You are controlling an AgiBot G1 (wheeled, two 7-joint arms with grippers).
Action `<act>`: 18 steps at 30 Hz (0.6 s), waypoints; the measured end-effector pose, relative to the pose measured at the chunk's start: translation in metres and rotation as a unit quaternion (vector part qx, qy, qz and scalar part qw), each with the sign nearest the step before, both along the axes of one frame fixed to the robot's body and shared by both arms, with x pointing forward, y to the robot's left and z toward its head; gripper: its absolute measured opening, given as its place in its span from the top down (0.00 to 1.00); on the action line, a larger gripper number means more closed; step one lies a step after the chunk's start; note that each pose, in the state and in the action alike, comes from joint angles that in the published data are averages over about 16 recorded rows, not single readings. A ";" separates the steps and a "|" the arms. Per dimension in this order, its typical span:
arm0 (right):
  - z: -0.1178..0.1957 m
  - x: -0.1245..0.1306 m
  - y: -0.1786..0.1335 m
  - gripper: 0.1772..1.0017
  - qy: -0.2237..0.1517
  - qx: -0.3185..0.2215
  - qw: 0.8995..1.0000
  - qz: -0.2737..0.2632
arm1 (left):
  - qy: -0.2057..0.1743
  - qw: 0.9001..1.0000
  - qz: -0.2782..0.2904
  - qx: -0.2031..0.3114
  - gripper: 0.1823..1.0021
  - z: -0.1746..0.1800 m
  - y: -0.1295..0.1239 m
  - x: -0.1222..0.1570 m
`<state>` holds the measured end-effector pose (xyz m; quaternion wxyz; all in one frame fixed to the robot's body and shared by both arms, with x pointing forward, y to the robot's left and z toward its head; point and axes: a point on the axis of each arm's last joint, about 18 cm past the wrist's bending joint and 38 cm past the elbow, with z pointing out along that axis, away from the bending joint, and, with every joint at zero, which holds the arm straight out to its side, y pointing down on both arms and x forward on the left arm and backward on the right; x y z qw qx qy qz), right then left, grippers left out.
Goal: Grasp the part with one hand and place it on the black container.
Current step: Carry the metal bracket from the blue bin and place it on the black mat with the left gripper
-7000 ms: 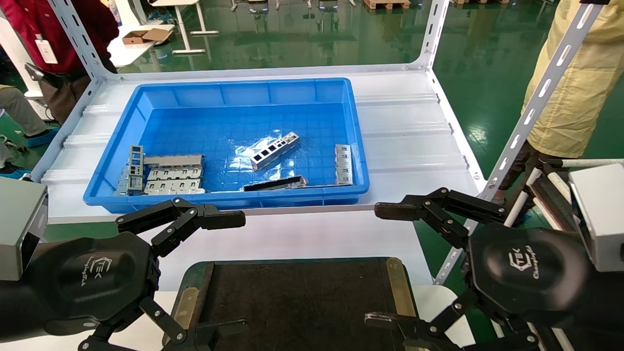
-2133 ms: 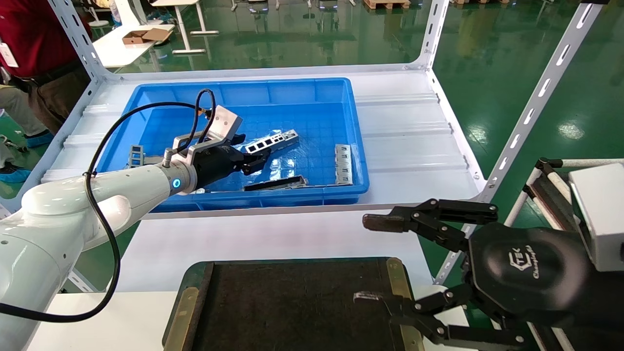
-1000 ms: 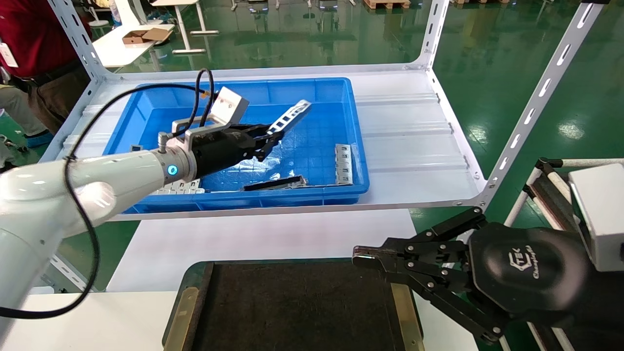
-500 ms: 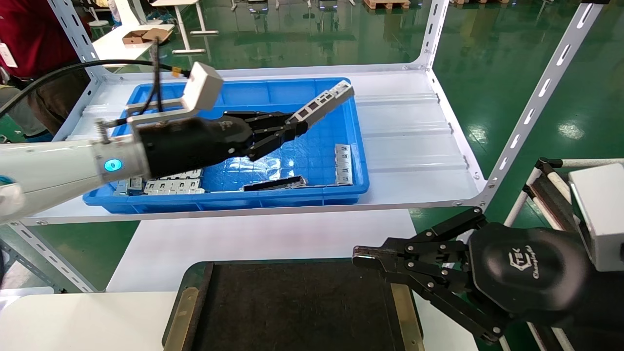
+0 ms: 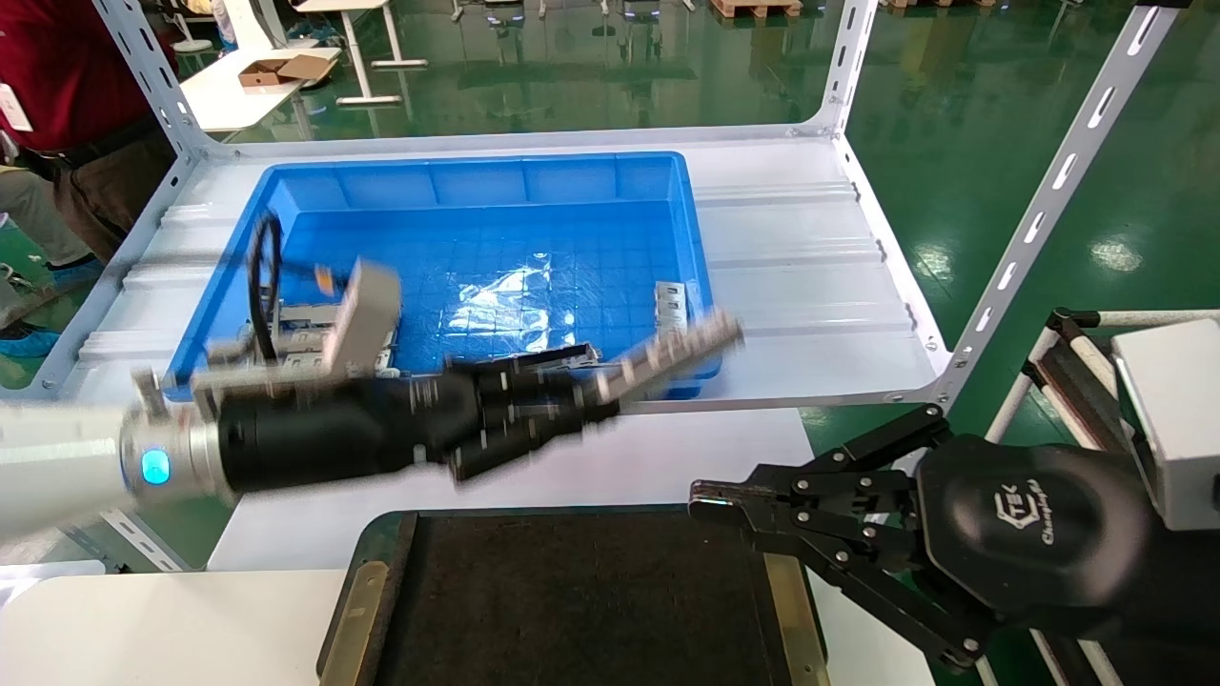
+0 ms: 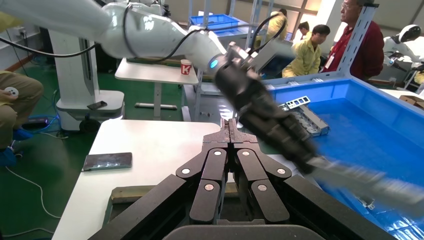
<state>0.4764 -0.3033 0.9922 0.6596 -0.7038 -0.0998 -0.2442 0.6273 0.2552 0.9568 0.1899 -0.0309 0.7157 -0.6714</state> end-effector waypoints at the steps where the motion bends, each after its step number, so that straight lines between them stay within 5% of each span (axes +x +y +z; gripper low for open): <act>1: 0.000 0.000 0.000 0.98 0.000 0.000 1.000 0.000 | 0.009 1.000 -0.004 0.002 0.83 -0.009 0.000 -0.004; 10: 0.000 0.000 0.000 0.98 0.000 0.000 1.000 0.000 | 0.105 0.994 -0.003 0.012 0.83 -0.096 -0.005 -0.033; 18: 0.000 0.000 0.000 0.98 0.000 0.000 1.000 0.000 | 0.177 0.980 0.086 -0.001 0.83 -0.168 -0.006 -0.036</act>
